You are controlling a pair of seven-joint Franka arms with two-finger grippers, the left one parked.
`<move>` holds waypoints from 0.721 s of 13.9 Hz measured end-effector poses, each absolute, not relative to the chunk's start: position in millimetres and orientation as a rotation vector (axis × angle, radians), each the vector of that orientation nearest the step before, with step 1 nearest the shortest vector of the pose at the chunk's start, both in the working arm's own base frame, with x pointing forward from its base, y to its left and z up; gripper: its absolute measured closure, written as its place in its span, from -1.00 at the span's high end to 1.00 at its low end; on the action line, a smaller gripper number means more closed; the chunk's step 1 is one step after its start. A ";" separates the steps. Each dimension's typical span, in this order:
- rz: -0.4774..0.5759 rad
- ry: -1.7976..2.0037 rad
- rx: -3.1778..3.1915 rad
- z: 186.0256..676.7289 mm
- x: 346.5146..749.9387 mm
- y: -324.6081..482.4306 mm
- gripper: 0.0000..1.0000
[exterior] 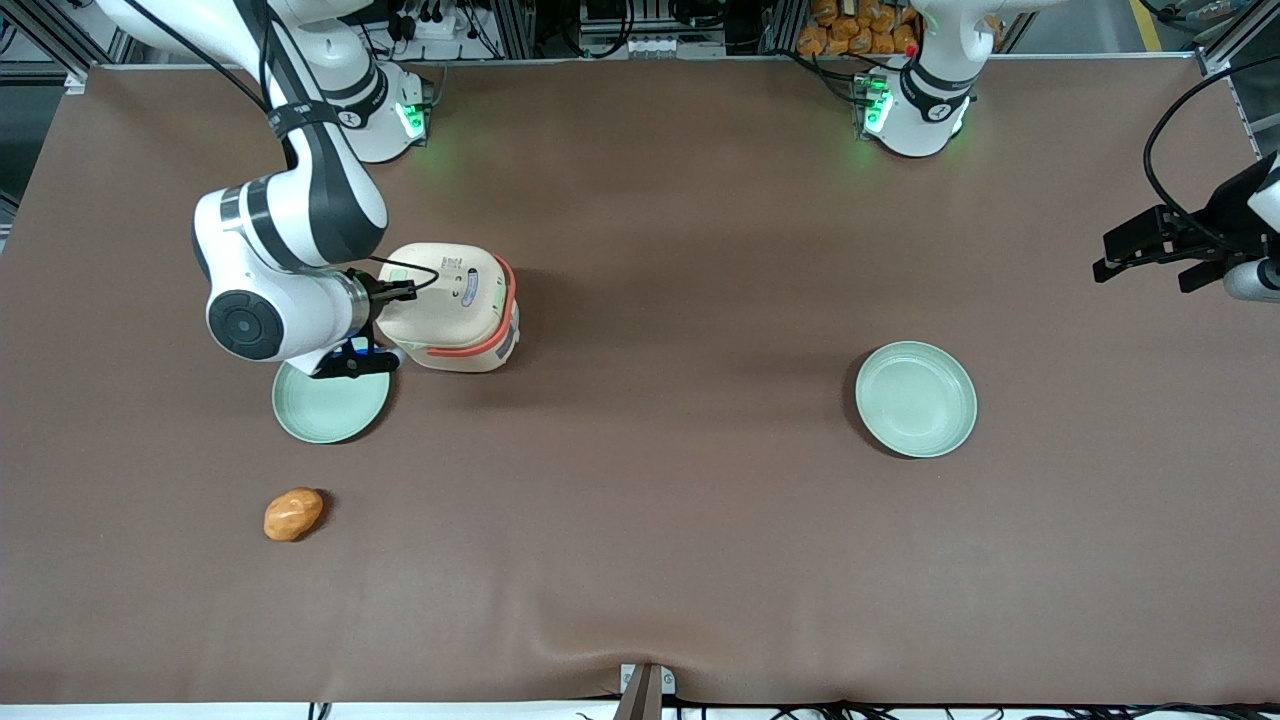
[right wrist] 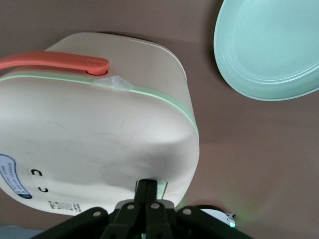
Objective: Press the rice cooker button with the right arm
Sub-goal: 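Press the rice cooker's button with the closed right gripper fingertips, then pull the right gripper back away from the opening rice cooker lid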
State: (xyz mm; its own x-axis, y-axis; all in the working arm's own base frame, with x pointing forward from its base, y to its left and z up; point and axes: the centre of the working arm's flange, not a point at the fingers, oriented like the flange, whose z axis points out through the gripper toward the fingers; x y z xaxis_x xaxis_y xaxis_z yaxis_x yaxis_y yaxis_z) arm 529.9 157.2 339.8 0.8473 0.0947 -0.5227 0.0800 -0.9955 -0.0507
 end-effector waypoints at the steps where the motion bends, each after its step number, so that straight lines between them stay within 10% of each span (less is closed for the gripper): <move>1: 0.855 -0.141 -2.992 339.4 529.4 156.8 -0.98; 10: 0.879 -0.136 -2.989 335.5 526.8 154.5 -0.98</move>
